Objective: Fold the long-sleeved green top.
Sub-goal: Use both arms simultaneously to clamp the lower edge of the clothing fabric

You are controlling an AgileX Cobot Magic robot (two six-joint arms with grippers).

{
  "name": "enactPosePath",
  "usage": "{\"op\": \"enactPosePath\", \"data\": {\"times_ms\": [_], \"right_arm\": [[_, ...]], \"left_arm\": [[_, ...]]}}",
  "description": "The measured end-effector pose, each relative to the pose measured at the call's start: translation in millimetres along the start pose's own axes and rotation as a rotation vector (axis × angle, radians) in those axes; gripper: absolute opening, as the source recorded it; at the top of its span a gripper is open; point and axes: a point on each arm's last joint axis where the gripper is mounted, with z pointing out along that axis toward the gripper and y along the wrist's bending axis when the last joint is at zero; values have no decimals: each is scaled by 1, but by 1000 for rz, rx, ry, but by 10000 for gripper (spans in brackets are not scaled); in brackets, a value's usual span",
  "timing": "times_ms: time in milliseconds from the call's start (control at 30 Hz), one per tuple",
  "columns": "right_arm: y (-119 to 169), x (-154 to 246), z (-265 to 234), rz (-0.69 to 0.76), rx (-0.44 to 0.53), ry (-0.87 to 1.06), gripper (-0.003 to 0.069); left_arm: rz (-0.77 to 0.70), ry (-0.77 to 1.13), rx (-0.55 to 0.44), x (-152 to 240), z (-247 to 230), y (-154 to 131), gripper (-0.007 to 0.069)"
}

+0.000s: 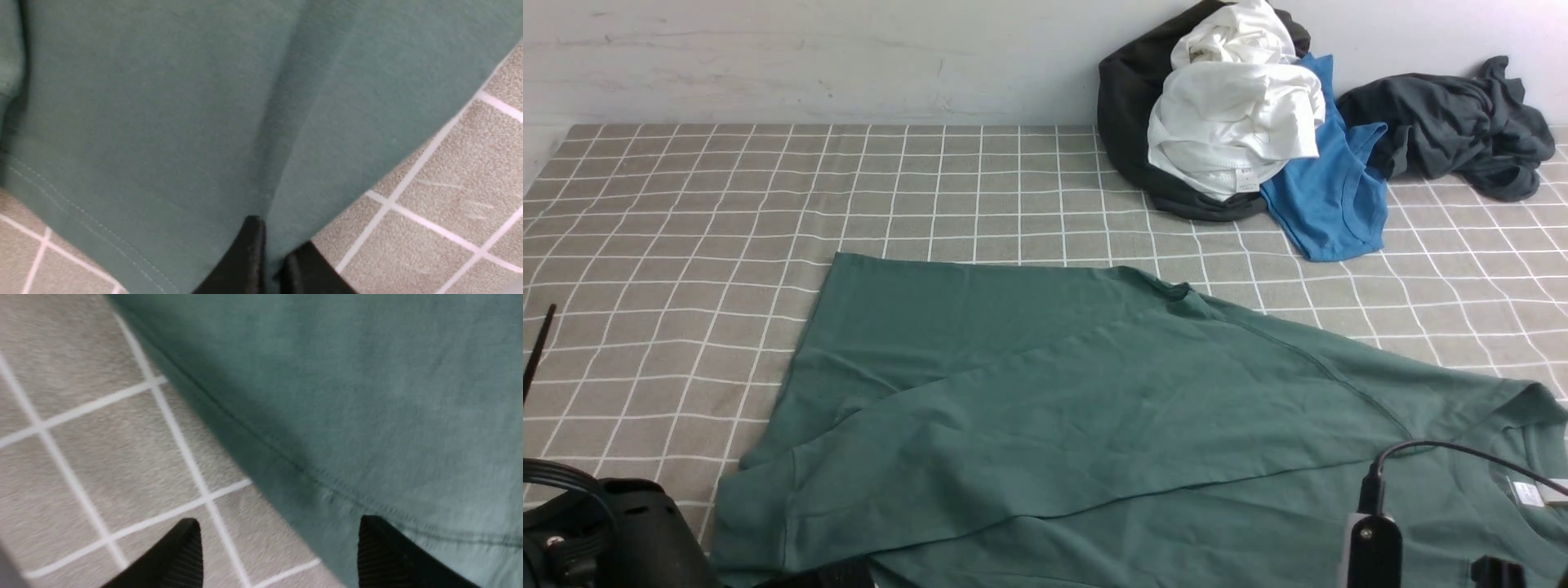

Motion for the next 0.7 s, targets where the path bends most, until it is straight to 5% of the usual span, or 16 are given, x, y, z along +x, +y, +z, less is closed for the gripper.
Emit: {"op": "enactPosePath", "data": {"times_ms": [333,500,700], "right_arm": [[-22,-10,27,49,-18,73,456],[-24,-12,28,34,-3,67,359],[-27,-10,18,24,41,30,116]], "left_arm": [[-2,-5,2,0,0,0,5],[-4,-10,2,0,-1,0,5],[-5,-9,2,0,-1,0,5]]}}
